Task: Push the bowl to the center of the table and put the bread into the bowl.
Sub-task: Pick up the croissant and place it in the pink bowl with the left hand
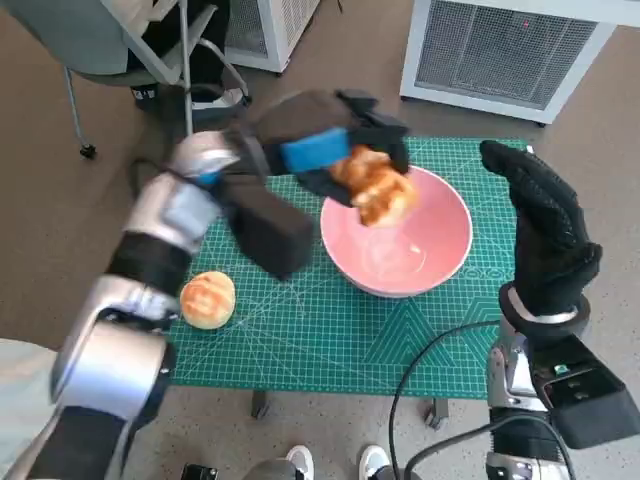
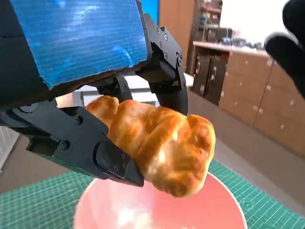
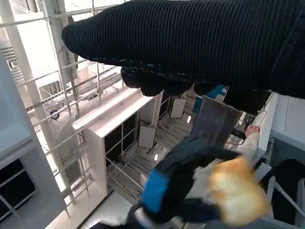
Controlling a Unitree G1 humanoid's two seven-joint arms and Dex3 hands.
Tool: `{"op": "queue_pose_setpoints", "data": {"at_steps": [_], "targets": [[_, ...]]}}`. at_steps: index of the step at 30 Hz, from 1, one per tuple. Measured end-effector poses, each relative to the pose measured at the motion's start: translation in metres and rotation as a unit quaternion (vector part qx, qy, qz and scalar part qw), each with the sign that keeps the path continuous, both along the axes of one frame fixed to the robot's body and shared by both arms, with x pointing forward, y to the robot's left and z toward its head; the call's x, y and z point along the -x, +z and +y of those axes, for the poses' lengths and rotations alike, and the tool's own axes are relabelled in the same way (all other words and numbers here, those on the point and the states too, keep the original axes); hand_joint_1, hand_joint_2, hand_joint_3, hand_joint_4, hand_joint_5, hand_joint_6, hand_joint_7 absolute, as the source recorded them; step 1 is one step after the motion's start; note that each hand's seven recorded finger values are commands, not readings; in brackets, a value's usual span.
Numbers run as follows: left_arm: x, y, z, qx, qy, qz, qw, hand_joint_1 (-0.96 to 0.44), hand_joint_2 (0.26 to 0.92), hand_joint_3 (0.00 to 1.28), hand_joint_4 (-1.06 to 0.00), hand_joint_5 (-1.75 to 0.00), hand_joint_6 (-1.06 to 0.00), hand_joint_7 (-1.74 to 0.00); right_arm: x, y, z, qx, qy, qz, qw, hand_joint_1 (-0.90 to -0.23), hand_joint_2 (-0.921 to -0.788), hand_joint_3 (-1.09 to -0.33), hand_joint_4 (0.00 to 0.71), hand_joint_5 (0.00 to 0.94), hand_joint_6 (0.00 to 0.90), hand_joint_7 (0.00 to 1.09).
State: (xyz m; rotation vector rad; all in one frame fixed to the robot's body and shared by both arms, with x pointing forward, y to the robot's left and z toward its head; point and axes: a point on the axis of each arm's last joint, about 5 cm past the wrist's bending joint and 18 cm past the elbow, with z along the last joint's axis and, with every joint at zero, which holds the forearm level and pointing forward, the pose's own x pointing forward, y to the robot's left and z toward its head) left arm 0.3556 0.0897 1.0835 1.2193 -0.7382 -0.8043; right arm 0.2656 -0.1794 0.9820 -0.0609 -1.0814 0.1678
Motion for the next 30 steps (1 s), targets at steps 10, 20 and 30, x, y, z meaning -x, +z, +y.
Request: {"op": "queue_pose_setpoints", "data": {"at_steps": [10,20,30], "targets": [[-0.002,-0.021,-0.026,-0.046,0.024,0.035,0.998,0.00,0.921,0.14,-0.54,-1.30,-0.60,-1.21,0.0033,0.001,-0.002,-0.010,-0.002,-0.010,0.9999,-0.404,-0.921,-0.509,0.448,0.008,0.147,0.72],[-0.002,-0.034,-0.037,-0.081,0.048,0.084,0.992,-0.11,0.904,0.23,-0.38,-0.45,-0.33,-0.96,0.0068,-0.003,-0.005,-0.007,-0.021,-0.010,0.9997,-0.415,-0.921,-0.522,0.451,0.006,0.167,0.68],[-0.004,-0.034,-0.038,-0.123,0.065,0.155,0.978,-0.10,0.881,0.02,-0.17,-0.01,-0.32,-0.07,0.0072,-0.002,-0.007,-0.011,-0.027,-0.011,0.9995,-0.419,-0.921,-0.522,0.451,0.005,0.172,0.67]]}}
